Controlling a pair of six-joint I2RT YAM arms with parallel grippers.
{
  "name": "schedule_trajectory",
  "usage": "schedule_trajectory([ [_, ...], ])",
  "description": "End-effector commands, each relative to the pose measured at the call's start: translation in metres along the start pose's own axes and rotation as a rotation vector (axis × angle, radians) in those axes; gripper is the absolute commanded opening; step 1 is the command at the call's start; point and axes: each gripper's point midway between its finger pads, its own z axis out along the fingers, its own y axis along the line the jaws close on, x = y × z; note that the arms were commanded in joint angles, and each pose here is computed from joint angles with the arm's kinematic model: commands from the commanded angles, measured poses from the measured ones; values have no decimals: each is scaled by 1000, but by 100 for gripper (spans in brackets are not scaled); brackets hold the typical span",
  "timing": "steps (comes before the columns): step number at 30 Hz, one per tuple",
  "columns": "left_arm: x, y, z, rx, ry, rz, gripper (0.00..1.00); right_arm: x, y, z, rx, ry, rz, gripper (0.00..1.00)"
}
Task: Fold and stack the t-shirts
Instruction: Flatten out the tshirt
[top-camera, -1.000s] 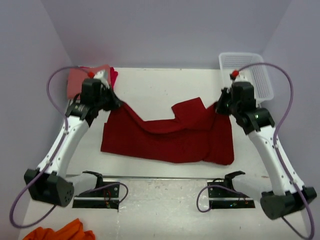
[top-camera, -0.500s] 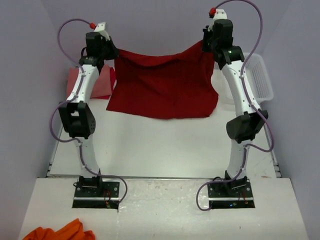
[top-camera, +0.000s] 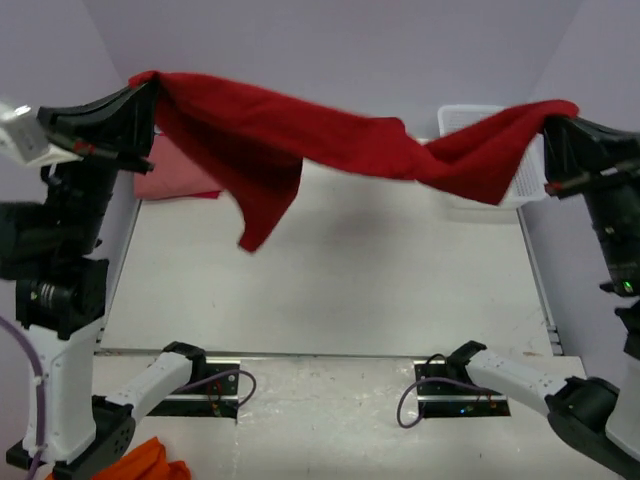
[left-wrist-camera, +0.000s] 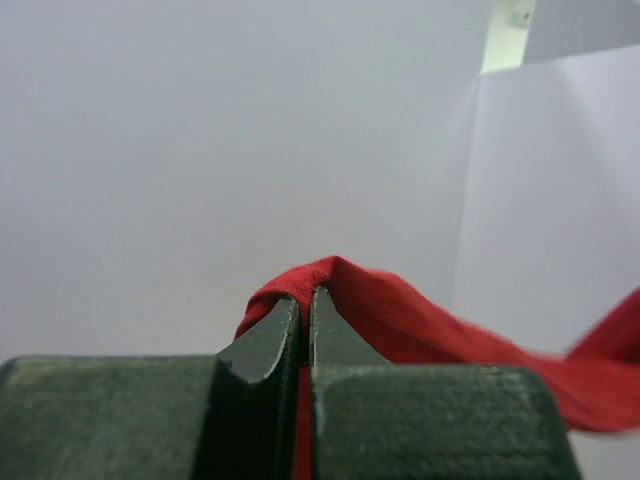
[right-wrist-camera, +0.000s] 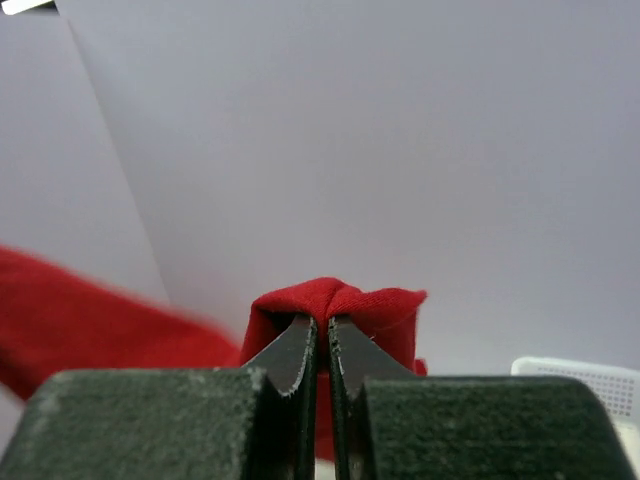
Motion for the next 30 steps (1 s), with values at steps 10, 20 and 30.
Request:
schedule_trajectory([
  [10,106,26,-21,-88,318,-25,0,74,-19,-27,88,222,-28,0],
  [20,241,92,88,-135,490,-4,0,116,-27,135,140,246,-138,0],
  [30,237,201,193,-124,310,8,0,91,-84,234,155,28,-232,0],
])
